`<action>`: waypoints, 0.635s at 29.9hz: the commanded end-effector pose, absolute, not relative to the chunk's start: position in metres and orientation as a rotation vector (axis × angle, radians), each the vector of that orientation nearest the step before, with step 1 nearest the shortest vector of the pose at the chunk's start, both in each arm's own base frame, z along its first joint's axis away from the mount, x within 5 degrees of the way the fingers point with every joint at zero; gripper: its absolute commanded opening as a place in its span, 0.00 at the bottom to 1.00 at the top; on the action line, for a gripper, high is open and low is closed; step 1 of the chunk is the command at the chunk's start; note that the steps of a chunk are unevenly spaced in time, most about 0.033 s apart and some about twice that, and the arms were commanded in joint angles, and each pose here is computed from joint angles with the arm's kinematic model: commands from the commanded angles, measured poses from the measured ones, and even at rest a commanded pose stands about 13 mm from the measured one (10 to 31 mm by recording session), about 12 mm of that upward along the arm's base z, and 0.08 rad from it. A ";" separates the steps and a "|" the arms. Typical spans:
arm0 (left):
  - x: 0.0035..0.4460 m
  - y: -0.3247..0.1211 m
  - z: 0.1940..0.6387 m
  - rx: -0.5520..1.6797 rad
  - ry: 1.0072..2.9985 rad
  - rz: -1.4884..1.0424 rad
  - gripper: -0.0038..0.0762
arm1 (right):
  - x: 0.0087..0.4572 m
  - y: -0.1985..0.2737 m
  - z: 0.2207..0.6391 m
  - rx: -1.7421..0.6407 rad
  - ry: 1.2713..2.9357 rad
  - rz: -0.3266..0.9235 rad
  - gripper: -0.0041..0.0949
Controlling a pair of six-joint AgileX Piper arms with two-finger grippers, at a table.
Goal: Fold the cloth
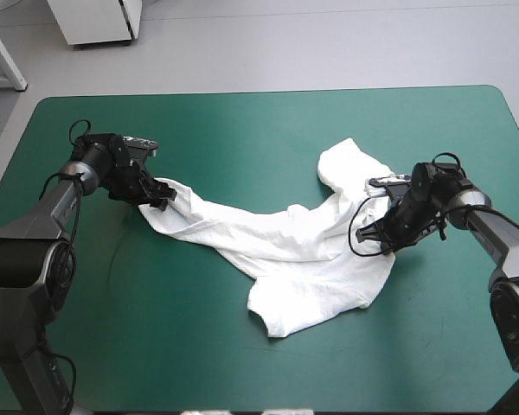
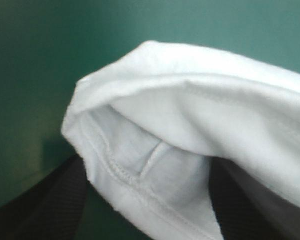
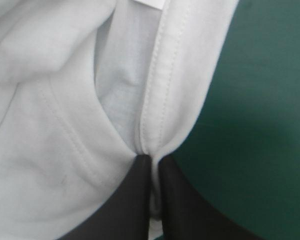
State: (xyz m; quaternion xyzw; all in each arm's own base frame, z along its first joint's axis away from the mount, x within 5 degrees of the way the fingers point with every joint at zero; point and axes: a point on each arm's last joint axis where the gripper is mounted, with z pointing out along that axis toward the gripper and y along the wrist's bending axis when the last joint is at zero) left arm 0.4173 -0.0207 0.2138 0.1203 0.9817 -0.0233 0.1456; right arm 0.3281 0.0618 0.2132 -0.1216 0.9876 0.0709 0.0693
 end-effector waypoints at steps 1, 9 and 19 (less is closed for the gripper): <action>0.418 -0.021 0.240 0.310 2.737 -0.116 0.50 | 0.325 0.065 0.233 -0.365 2.932 0.259 0.03; 0.418 -0.022 0.239 0.313 2.741 -0.125 0.06 | 0.324 0.065 0.235 -0.367 2.935 0.264 0.03; 0.406 -0.022 0.258 0.342 2.749 -0.126 0.04 | 0.321 0.064 0.242 -0.385 2.919 0.245 0.03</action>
